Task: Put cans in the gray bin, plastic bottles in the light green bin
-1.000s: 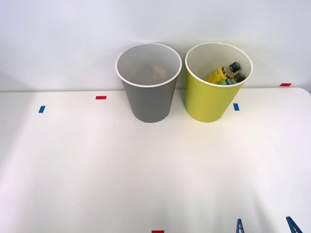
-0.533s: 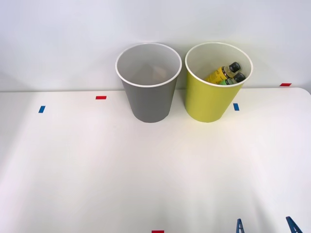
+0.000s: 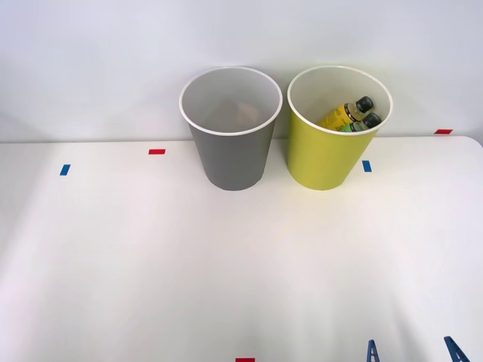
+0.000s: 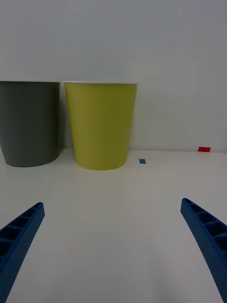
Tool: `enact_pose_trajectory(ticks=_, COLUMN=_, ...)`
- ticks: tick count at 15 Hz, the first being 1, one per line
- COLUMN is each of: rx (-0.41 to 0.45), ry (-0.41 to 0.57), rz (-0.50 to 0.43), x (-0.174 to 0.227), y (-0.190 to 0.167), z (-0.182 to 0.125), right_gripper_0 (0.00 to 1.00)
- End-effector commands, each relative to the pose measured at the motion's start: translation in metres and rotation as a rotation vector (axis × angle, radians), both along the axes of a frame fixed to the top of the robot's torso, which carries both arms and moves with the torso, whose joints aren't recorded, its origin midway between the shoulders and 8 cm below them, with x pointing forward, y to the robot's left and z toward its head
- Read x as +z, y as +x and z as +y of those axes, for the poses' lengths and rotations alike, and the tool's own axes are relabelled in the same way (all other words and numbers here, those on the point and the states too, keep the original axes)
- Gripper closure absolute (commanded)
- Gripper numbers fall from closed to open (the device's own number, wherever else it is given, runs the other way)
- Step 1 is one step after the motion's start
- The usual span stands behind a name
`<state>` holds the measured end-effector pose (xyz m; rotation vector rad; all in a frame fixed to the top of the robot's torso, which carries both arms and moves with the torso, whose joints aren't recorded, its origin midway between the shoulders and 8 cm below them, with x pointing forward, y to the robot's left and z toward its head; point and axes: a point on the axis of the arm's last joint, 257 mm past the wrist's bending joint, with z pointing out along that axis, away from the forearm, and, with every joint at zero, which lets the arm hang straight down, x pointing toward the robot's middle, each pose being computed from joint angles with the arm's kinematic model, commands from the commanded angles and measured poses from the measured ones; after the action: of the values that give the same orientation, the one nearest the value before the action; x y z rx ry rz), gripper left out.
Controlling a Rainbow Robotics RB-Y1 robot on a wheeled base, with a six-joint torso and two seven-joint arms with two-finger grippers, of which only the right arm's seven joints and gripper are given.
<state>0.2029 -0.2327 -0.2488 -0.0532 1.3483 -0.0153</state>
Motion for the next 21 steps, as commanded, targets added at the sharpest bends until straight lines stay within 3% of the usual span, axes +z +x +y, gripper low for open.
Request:
enact_pose_trajectory(ticks=1, rx=0.000, ry=0.000, rz=0.000, x=0.0000, y=0.0000, z=0.0000, right_gripper_0=0.00)
enact_pose_trajectory(ticks=21, rx=0.000, ry=0.000, rz=0.000, x=0.0000, y=0.0000, z=0.0000, right_gripper_0=0.00)
